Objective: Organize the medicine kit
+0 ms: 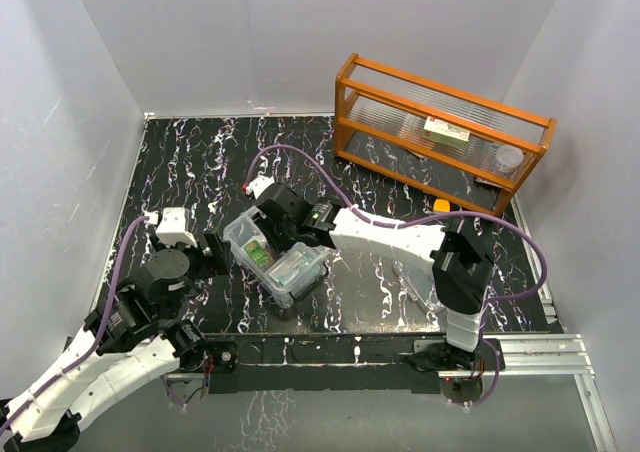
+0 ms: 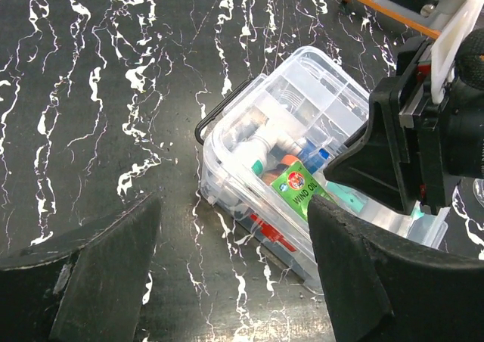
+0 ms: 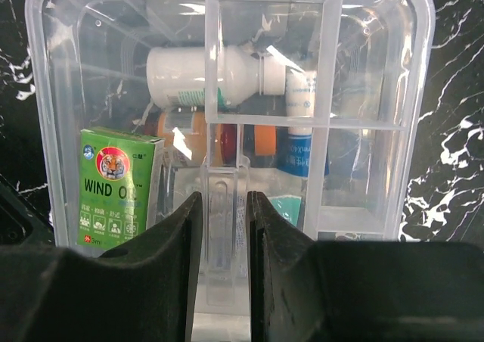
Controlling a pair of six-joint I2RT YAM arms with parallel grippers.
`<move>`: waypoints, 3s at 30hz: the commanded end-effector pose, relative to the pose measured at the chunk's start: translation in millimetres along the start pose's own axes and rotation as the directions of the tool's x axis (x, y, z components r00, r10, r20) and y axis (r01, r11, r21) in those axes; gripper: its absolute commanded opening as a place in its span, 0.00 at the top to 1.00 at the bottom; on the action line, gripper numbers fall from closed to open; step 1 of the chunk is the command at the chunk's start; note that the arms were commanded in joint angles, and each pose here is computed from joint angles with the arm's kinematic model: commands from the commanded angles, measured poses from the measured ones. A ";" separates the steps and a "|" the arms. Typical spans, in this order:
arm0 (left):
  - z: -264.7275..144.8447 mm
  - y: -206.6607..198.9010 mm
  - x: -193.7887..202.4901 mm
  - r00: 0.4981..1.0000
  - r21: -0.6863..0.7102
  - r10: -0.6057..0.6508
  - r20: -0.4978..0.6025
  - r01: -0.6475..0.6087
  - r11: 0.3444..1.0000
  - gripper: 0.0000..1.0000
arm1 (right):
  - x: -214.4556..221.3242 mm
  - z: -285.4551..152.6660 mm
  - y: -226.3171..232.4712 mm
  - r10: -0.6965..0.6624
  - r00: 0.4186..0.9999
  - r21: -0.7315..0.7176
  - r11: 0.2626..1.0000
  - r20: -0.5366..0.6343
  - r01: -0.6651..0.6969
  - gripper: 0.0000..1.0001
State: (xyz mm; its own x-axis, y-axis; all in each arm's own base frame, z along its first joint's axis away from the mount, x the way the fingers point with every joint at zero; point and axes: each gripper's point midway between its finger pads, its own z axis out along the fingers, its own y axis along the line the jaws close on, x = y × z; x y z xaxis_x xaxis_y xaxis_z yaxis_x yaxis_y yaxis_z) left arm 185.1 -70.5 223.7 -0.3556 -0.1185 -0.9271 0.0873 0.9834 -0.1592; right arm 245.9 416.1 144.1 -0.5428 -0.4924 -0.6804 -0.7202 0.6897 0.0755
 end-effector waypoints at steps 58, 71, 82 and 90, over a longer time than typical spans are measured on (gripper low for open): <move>14.9 -31.6 5.3 0.998 0.089 -0.054 -0.026 0.057 0.994 0.11 | 79.3 -165.3 -197.0 0.487 0.742 0.413 0.622 0.461 -0.665 0.39; 12.6 -41.1 3.4 0.996 0.131 -0.080 -0.039 0.085 0.988 0.01 | 173.5 -124.2 -249.1 0.656 0.672 0.525 0.460 0.343 -0.716 0.40; 12.6 -52.0 7.6 0.994 0.174 -0.089 -0.070 0.100 0.980 0.01 | 203.7 -97.4 -252.8 0.712 0.645 0.566 0.421 0.278 -0.709 0.55; 17.4 -61.7 10.2 0.994 0.196 -0.056 -0.095 0.074 0.978 0.01 | 202.3 -75.4 -230.0 0.740 0.655 0.479 0.526 0.150 -0.703 0.60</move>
State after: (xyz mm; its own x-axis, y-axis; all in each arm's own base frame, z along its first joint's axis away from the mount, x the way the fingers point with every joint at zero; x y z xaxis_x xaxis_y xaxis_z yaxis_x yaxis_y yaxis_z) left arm 189.9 -126.8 206.0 -0.4599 -0.1571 -0.8740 0.2119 0.9364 -0.2798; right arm 261.5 93.8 42.4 -0.8073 0.2741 -0.5226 0.2806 0.9574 0.0687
